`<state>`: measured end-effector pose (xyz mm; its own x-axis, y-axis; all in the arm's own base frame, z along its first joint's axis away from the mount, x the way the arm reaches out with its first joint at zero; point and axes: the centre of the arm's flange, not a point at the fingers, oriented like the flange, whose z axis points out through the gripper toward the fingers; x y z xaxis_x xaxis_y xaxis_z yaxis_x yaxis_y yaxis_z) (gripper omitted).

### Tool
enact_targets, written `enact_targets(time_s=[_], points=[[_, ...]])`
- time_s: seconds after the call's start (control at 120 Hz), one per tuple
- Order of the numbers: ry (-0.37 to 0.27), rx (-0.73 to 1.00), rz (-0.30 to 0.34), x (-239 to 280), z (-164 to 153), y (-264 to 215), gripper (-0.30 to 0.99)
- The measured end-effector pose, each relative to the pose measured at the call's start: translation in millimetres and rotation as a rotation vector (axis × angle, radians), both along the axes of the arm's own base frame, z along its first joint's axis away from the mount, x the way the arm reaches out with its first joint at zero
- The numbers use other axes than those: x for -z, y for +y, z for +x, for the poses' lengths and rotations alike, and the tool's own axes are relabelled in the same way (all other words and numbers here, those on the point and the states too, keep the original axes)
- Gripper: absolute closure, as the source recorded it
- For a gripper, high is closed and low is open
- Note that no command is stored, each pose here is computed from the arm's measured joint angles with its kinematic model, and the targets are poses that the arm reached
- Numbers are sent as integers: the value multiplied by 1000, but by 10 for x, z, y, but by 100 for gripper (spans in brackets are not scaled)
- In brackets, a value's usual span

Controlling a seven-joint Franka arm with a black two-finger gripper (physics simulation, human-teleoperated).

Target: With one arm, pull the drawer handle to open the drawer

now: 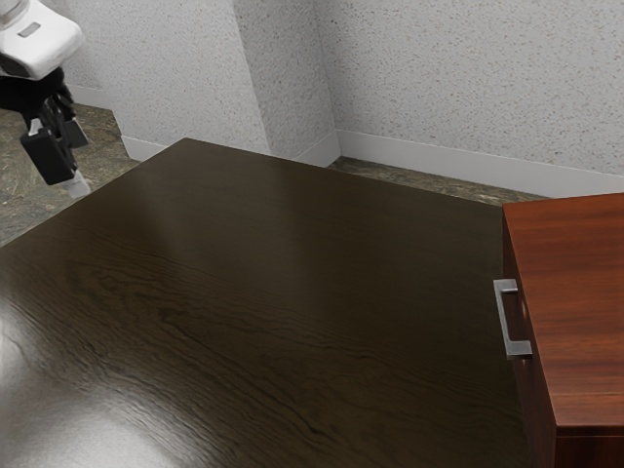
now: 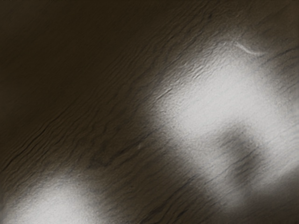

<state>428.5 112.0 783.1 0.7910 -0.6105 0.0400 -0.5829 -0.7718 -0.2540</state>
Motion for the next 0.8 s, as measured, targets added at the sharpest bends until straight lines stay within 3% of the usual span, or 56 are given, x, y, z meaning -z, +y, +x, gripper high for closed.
enact_targets(time_s=[0.158,0.267,0.45,0.533,0.8], points=[[2,9,1,3,2,7,0],[21,69,18,68,142,-301,0],[157,227,60,766,854,-1013,0],[187,338,86,1048,1098,-1442,0],[173,687,154,1144,1020,-2629,0]])
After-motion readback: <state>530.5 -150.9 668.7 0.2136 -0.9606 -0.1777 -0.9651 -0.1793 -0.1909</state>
